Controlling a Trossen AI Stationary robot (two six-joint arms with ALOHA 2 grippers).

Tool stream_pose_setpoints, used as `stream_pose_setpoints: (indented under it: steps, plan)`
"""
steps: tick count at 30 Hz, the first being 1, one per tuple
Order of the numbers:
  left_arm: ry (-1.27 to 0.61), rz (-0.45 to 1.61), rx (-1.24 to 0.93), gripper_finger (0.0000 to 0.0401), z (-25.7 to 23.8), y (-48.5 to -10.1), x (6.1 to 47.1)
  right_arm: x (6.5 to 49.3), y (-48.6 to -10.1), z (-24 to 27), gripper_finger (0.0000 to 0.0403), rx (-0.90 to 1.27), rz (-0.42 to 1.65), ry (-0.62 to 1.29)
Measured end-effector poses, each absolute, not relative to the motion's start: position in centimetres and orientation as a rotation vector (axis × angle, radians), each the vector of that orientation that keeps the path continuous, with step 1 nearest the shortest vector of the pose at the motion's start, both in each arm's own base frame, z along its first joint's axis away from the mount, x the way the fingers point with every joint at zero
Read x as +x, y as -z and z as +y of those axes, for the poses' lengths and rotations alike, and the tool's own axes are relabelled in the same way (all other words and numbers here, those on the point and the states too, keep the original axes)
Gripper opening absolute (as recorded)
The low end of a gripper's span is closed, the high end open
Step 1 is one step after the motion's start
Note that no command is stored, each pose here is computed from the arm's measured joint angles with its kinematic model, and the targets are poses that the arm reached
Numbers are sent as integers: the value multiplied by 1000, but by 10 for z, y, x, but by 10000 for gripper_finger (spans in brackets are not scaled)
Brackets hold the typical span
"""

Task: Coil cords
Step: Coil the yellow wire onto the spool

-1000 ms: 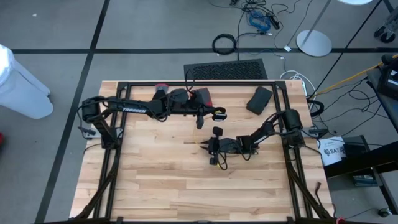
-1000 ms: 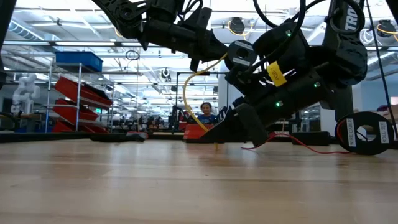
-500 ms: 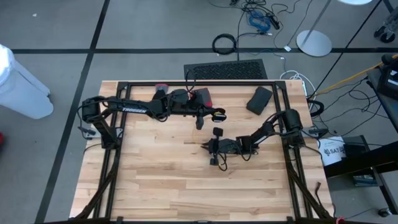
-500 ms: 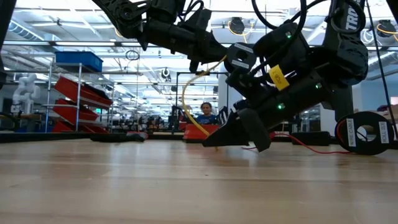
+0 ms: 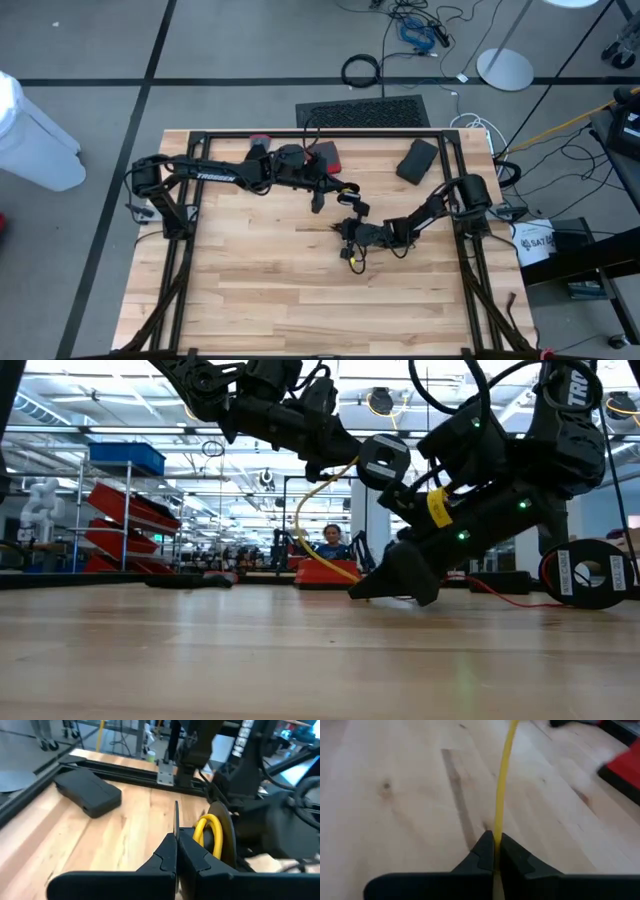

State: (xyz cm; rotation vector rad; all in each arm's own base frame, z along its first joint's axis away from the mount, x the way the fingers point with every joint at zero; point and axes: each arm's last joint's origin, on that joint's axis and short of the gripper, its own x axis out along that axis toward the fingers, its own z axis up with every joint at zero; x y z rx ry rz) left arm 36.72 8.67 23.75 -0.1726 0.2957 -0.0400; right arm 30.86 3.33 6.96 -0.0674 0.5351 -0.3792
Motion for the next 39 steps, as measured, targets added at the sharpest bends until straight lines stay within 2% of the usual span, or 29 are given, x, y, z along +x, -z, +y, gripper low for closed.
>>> stream_pose_setpoints:
  steps: [13, 20, 39]
  plan:
    - [72, 317, -112, 0, 82, -257, 352, 242, -78, 18, 0, 22, 592, 627]
    - [79, 402, -97, 0, 81, -255, 345, 208, -92, 16, 0, 77, 505, 684]
    - [13, 675, 22, 0, 80, -233, 332, 195, -139, 20, 0, 101, 292, 626]
